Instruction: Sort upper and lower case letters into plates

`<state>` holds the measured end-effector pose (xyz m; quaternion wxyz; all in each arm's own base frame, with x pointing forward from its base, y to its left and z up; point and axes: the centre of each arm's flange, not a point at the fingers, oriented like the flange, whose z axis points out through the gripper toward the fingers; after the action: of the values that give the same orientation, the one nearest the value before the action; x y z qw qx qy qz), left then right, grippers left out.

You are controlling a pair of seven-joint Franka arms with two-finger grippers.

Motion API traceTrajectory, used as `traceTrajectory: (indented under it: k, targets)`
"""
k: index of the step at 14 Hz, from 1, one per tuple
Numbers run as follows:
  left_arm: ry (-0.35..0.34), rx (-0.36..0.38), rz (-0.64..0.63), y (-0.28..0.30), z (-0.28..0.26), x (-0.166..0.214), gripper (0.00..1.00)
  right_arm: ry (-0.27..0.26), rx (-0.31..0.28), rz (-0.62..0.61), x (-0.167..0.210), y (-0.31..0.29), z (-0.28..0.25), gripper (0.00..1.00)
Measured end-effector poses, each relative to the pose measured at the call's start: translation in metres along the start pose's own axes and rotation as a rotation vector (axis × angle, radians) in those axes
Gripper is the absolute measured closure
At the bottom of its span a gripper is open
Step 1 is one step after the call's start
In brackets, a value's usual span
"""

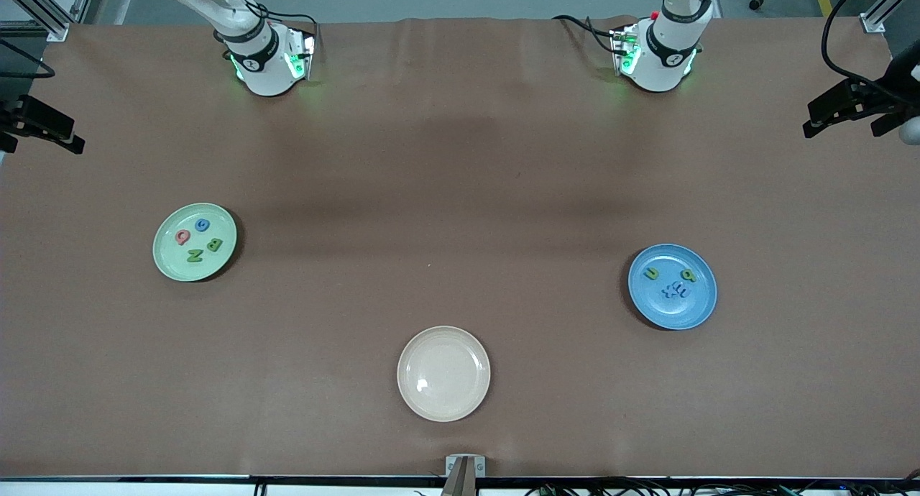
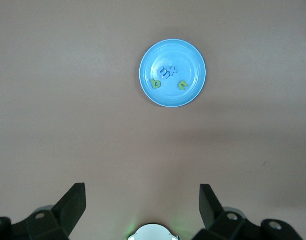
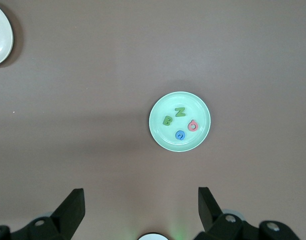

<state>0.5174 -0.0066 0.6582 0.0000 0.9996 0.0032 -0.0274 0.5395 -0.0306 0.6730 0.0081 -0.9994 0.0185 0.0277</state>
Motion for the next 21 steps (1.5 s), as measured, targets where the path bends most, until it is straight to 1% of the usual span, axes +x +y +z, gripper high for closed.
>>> traceTrajectory:
  k: [6, 9, 13, 16, 21]
  targets:
    - [-0.005, 0.002, 0.013, 0.007, 0.005, 0.001, 0.00, 0.010, 0.000, 0.000, 0.002, 0.000, -0.001, 0.00]
    - [0.018, 0.005, 0.025, 0.014, 0.011, 0.002, 0.00, 0.039, -0.002, 0.000, 0.007, 0.000, -0.002, 0.00]
    - [0.038, 0.008, 0.013, 0.021, 0.012, -0.004, 0.00, 0.058, -0.002, 0.001, 0.010, 0.000, -0.002, 0.00]
    - [0.041, 0.008, -0.019, 0.024, 0.010, -0.006, 0.00, 0.061, -0.002, 0.001, 0.010, 0.000, -0.002, 0.00]
    - [0.037, 0.012, -0.001, 0.036, 0.013, -0.007, 0.00, 0.061, -0.002, 0.002, 0.010, 0.000, -0.003, 0.00]
